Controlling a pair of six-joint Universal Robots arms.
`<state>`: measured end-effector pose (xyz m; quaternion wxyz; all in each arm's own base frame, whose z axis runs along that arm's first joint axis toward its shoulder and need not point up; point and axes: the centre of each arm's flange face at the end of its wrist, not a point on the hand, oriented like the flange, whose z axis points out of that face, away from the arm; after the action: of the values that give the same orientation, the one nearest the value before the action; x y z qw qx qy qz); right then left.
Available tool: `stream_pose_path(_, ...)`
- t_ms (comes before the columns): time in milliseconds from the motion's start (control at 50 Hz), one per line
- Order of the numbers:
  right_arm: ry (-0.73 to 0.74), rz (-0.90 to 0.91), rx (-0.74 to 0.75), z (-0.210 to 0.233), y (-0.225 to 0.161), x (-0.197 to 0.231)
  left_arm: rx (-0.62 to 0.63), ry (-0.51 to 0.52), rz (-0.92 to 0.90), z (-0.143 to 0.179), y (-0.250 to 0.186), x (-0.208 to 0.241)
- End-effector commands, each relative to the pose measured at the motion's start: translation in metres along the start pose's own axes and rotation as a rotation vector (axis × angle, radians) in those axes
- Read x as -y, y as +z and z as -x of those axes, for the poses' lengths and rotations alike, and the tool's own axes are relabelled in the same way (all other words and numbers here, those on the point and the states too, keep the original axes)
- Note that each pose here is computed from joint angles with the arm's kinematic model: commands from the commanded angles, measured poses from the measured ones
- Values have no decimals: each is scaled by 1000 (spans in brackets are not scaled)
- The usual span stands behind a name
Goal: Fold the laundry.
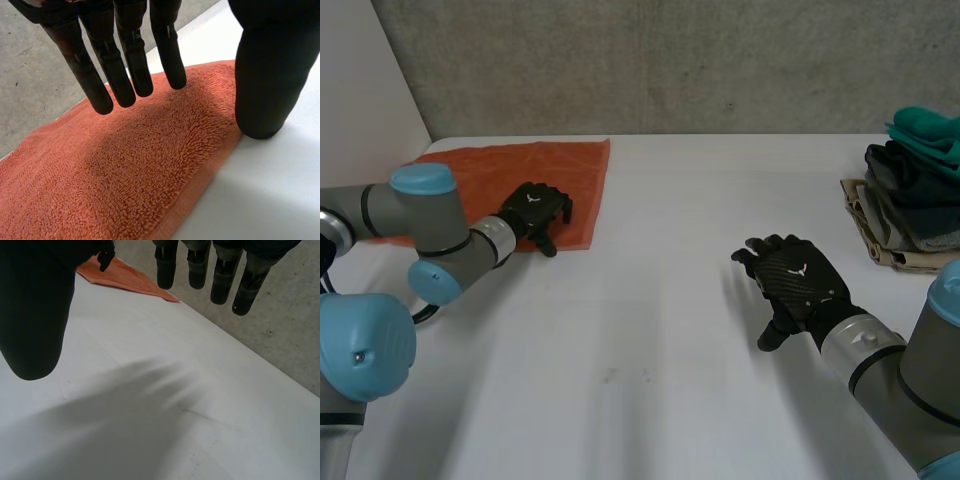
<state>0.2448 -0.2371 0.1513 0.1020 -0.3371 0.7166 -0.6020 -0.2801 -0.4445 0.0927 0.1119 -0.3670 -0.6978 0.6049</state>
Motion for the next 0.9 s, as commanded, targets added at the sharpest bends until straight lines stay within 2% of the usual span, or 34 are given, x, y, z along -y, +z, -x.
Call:
stream_pose_path(20, 0, 3, 4, 2, -1, -1, 31, 11, -15, 5, 5, 1)
stream_pose_path(740, -5, 15, 10, 3, 0, -5, 133, 42, -55, 18, 15, 1)
stream_pose_path(840, -6, 21, 10, 2, 2, -7, 204, 56, -45, 23, 15, 2)
stream_pose_path(900, -6, 22, 8, 2, 2, -7, 249, 67, -50, 18, 11, 18)
